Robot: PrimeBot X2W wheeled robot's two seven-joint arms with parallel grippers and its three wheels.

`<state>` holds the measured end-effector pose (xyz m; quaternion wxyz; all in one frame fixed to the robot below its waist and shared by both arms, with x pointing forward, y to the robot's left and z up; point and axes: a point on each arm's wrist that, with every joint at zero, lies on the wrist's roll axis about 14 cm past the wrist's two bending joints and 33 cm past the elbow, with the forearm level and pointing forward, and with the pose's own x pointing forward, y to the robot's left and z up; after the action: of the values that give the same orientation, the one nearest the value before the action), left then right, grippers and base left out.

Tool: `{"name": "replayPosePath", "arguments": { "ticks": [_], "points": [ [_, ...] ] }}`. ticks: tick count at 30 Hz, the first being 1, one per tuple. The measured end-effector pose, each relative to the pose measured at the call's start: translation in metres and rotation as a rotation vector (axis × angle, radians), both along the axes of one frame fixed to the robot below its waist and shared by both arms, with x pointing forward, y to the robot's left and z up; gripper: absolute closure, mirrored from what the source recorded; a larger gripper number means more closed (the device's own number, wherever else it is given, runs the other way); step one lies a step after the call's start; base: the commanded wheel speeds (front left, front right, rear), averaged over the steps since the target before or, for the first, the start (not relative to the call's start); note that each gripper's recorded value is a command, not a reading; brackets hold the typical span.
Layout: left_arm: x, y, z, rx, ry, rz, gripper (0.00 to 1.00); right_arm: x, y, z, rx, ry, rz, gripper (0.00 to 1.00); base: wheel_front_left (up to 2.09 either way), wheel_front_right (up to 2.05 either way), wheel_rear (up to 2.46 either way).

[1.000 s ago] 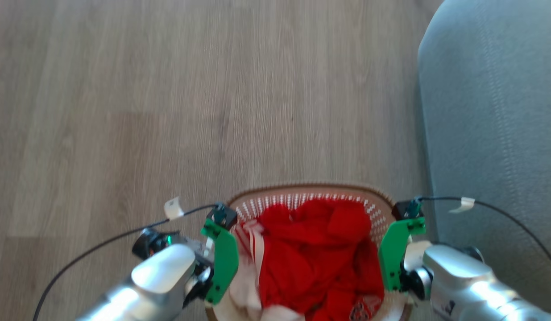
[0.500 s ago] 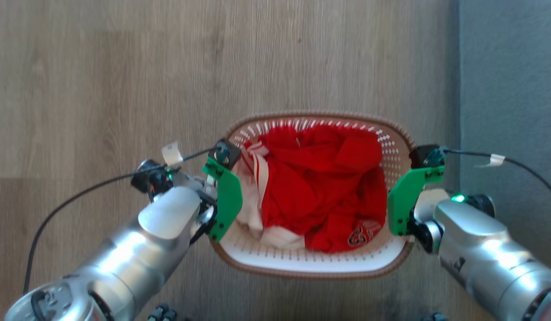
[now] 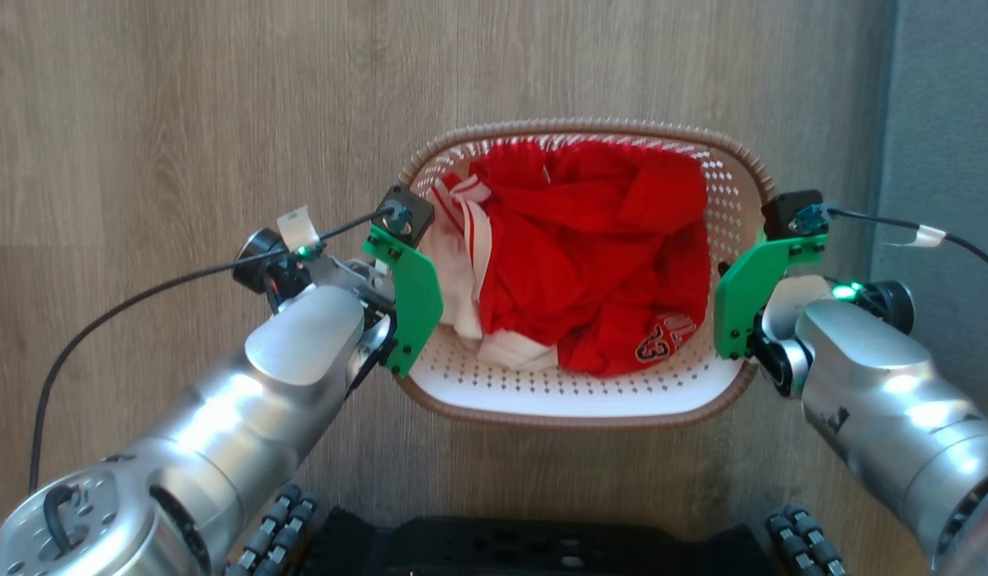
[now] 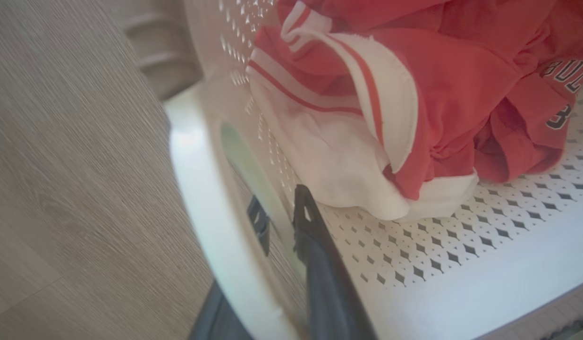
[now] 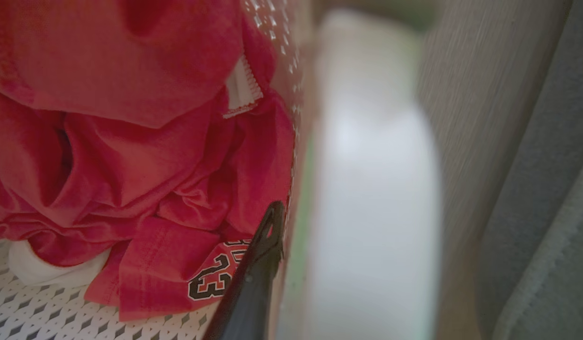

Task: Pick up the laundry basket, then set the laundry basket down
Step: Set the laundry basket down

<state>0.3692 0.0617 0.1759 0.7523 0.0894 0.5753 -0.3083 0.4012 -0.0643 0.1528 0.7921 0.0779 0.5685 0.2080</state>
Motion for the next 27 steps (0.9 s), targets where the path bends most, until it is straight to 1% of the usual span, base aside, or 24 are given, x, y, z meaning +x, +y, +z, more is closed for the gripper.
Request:
{"name": "replayPosePath", "arguments": {
  "ticks": [6, 13, 27],
  "points": [
    [0.007, 0.002, -0.014, -0.002, -0.015, 0.033, 1.0, 0.01, 0.002, -0.018, 0.0, -0.022, -0.002, 1.0, 0.0, 0.0, 0.0],
    [0.007, 0.003, -0.027, 0.003, -0.008, 0.007, 1.0, 0.006, 0.003, -0.034, -0.003, 0.001, -0.009, 1.0, 0.0, 0.0, 0.0],
    [0.004, 0.003, -0.031, 0.003, 0.0, 0.005, 1.0, 0.004, 0.003, -0.04, -0.007, 0.017, -0.017, 1.0, 0.0, 0.0, 0.0]
  ]
}}
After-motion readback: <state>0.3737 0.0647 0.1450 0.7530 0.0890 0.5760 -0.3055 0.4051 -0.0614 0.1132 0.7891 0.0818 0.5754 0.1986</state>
